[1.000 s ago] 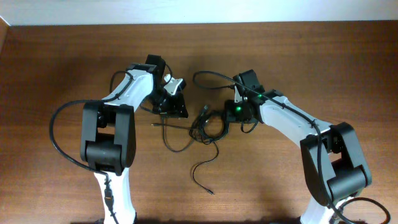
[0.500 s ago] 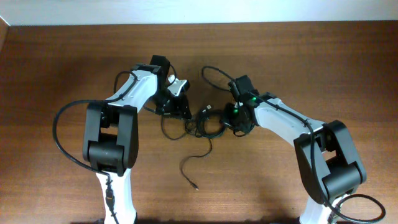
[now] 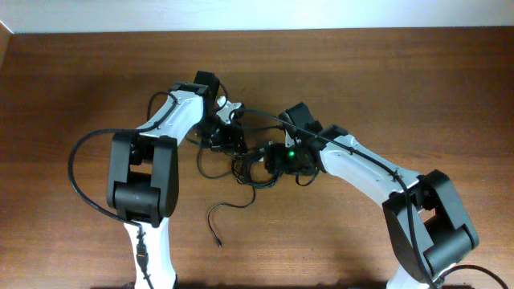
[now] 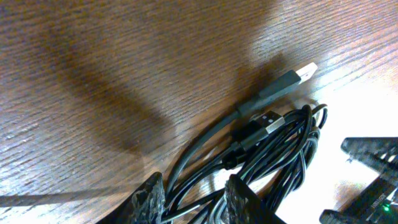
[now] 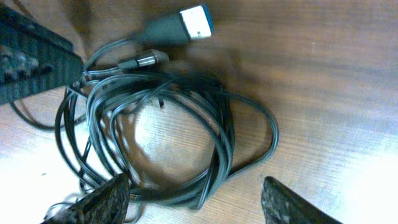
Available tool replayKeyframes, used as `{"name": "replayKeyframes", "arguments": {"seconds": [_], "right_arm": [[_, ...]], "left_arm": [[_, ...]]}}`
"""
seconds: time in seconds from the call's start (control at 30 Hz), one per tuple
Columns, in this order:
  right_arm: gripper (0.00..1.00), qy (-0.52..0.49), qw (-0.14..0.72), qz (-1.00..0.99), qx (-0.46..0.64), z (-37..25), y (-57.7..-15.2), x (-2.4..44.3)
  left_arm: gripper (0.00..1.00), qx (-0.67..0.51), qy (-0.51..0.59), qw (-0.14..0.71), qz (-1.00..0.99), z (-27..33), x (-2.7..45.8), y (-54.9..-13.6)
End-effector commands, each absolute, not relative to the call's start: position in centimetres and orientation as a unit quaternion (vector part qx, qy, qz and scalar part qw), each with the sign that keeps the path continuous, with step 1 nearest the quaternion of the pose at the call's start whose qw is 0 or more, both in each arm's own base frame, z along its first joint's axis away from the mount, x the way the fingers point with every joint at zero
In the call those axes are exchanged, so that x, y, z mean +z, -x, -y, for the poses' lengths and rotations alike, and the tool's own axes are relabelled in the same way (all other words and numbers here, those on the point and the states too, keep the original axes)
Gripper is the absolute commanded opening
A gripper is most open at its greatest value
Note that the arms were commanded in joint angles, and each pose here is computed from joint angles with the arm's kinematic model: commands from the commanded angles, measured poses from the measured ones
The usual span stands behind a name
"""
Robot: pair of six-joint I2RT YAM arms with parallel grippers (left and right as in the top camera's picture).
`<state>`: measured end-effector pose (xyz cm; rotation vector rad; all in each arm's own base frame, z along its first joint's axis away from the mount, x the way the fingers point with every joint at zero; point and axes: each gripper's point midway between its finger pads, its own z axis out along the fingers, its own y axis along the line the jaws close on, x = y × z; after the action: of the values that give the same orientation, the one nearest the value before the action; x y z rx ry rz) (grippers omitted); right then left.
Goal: Untangle cables
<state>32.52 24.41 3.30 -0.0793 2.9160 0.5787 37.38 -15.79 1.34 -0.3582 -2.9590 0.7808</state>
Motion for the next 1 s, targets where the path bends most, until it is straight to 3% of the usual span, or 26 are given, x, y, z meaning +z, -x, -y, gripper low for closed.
{"name": "replayKeyframes", "arguments": {"seconds": [0.0, 0.23, 0.27, 0.3, 0.33, 0.47, 0.6, 0.67, 0.83, 0.9, 0.97], "right_arm": [[0.66, 0.069, 0.148, -0.974, 0.155, -23.6, -34.6, 3.7], [0.64, 0.085, 0.115, -0.98, 0.141, -23.6, -34.0, -0.1], [0.64, 0.084, 0.106, -0.981, 0.136, -23.4, -33.9, -0.9], [0.63, 0.083, 0.101, -0.982, 0.134, -23.4, -33.7, -1.3], [0.55, 0.083, 0.101, -0.982, 0.134, -23.3, -33.7, -1.4], [0.05, 0.083, 0.101, -0.982, 0.134, -23.3, -33.7, -1.4], [0.04, 0.022, 0.089, -0.986, 0.138, -23.2, -33.6, -1.4], [0.04, 0.02, 0.067, -0.984, 0.161, -24.0, -32.7, -1.3], [0.05, 0.072, 0.01, -0.956, 0.284, -27.9, -30.4, 0.5], [0.14, 0.083, 0.017, -0.952, 0.294, -28.3, -30.5, 0.7], [0.42, 0.086, 0.029, -0.957, 0.277, -27.8, -31.0, 0.4]], "left_arm": [[0.34, 0.25, 0.116, 0.031, 0.961, 15.7, 0.8, -37.8], [0.33, 0.25, 0.116, 0.031, 0.961, 15.7, 0.8, -37.8], [0.31, 0.25, 0.115, 0.031, 0.961, 15.7, 0.8, -37.8], [0.17, 0.26, 0.115, 0.034, 0.958, 16.0, 1.0, -37.6], [0.13, 0.274, 0.114, 0.031, 0.955, 16.3, 1.6, -37.6], [0.12, 0.276, 0.117, -0.009, 0.954, 15.7, 6.1, -37.9], [0.11, 0.262, 0.113, -0.062, 0.956, 16.1, 12.8, -36.7], [0.04, 0.198, 0.048, -0.056, 0.977, 14.2, 12.8, -36.4], [0.05, 0.139, -0.017, -0.019, 0.99, 12.2, 9.6, -34.9], [0.07, 0.139, -0.029, -0.012, 0.99, 12.1, 8.2, -34.4], [0.12, 0.139, -0.042, -0.009, 0.989, 12.0, 6.9, -34.1]]}}
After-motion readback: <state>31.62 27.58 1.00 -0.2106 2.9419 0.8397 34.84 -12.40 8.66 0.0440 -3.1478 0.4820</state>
